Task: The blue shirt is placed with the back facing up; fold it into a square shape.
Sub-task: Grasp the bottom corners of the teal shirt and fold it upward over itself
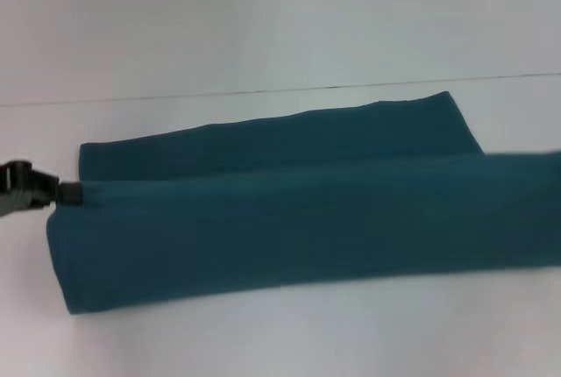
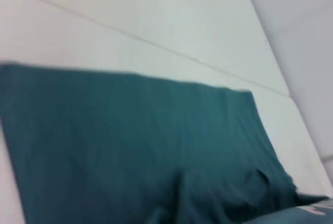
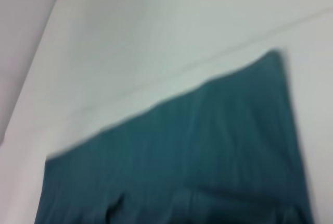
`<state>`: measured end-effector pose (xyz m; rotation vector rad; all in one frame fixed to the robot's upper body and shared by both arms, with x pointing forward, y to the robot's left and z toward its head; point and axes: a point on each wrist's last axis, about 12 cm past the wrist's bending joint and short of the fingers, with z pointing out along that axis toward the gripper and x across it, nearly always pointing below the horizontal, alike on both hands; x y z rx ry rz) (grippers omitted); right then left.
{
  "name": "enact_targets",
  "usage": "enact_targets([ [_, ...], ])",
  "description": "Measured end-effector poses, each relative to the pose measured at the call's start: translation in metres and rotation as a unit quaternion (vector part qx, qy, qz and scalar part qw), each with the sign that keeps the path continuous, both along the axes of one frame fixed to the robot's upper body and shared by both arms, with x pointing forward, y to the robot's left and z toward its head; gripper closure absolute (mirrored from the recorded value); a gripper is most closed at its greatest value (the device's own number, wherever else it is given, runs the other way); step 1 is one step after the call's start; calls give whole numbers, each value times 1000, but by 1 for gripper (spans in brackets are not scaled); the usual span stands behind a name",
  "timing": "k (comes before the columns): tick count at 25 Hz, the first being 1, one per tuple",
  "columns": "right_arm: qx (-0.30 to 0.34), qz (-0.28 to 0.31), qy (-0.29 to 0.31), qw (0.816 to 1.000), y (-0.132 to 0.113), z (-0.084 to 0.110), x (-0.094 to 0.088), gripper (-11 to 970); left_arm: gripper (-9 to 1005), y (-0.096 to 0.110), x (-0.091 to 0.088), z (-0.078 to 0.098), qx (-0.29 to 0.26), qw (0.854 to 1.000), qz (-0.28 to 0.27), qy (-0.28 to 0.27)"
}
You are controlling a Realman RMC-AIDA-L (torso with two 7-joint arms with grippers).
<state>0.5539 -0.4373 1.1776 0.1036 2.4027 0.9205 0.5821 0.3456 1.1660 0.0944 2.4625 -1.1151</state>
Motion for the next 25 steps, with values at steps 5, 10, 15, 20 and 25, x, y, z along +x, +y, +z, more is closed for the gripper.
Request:
enact_targets([
  [5,2,-51,-27,998,9,-9,19,912,990,-17,19,-4,28,999,29,-2],
  [10,-39,-76,-53,995,33,-22,47,913,989,-36,37,-7,43,997,57,-22],
  [15,-95,-90,-82,988,54,-24,73,913,989,-48,51,-11,71,993,86,-26],
  [20,-130,-106,-117,979,74,-20,99,913,989,-51,59,-13,92,989,109,-31],
  [25,-165,-121,-132,970,89,-27,118,913,989,-54,66,-15,113,985,123,-40],
])
